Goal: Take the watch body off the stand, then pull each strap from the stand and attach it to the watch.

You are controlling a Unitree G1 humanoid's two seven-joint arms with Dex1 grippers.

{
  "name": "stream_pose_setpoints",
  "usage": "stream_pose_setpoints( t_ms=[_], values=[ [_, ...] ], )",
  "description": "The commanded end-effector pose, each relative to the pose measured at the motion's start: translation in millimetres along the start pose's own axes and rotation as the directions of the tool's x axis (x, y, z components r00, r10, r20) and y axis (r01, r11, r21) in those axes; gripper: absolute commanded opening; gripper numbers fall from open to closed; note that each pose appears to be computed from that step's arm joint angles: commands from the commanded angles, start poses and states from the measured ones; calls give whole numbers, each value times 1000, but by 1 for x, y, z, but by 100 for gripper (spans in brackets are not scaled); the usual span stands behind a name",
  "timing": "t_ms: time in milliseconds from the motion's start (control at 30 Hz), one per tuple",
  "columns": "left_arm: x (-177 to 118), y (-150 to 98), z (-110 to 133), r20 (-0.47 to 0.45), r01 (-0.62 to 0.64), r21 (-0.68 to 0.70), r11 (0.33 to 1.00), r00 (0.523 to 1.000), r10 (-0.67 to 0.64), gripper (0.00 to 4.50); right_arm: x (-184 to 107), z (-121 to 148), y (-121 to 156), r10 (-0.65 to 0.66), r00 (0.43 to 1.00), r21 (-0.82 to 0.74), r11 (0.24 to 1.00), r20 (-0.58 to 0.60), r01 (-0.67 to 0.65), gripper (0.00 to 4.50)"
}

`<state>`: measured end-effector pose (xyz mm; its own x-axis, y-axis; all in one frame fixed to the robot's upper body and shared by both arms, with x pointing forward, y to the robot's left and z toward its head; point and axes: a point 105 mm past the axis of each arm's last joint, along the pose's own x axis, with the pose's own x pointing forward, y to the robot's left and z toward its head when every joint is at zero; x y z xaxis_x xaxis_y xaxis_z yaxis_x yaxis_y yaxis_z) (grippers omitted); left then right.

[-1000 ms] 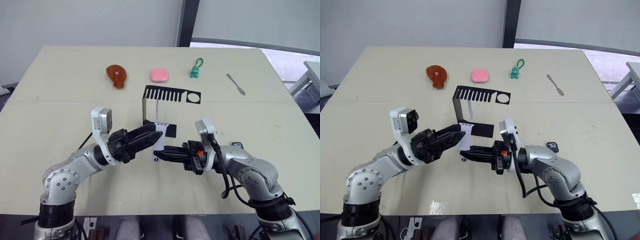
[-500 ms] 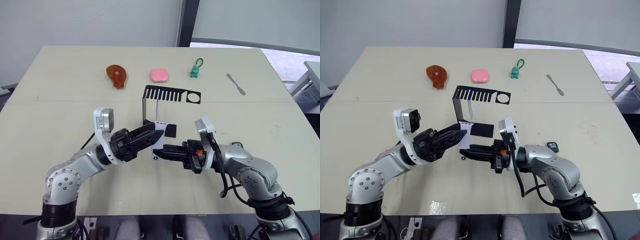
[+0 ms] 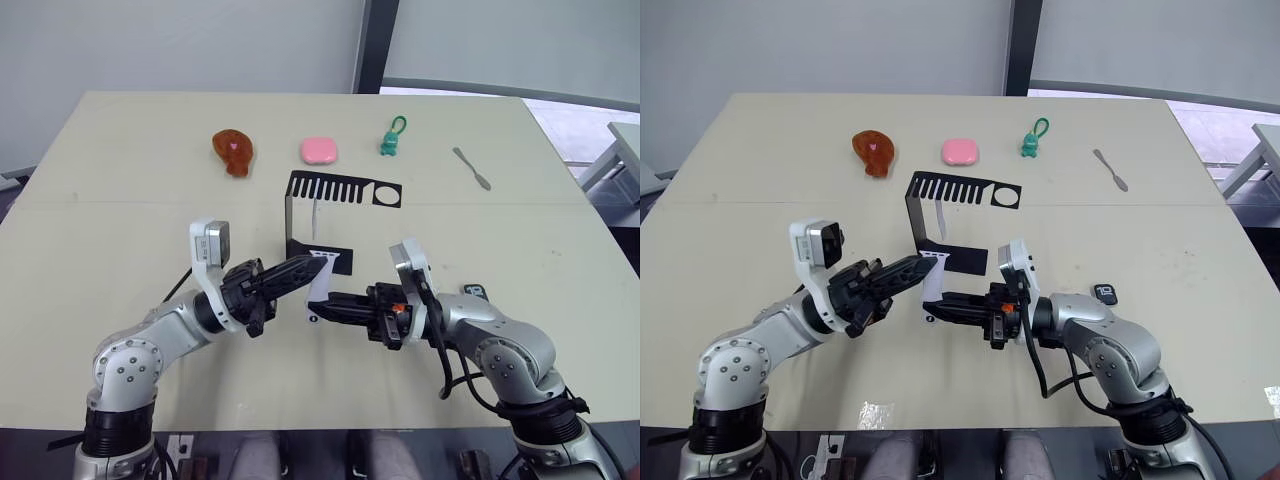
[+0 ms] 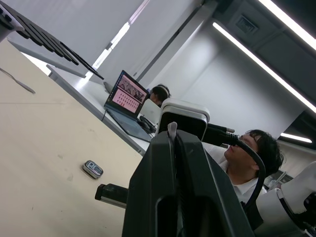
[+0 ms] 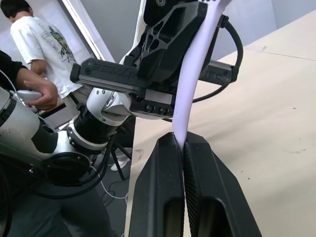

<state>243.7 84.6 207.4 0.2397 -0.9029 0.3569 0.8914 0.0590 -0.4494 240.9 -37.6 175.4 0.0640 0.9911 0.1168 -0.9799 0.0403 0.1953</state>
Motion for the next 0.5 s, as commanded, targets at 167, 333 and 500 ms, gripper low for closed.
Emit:
stream_pose_setpoints(
  t_ms=[167,333,500],
  values=[
    [-2,-6,-5,-18,29,-19,999,999,-29,3,1,10,10,43,999,-60,997,32,-41,0],
    [-2,-6,-5,-26,33,-16,999,999,-33,3,1,9,10,48,999,-62,997,26,-46,0],
    [-2,-4,-4,-21,24,-2,1000,999,-24,3,1,8,11,53,998,-64,997,20,-52,0]
  ],
)
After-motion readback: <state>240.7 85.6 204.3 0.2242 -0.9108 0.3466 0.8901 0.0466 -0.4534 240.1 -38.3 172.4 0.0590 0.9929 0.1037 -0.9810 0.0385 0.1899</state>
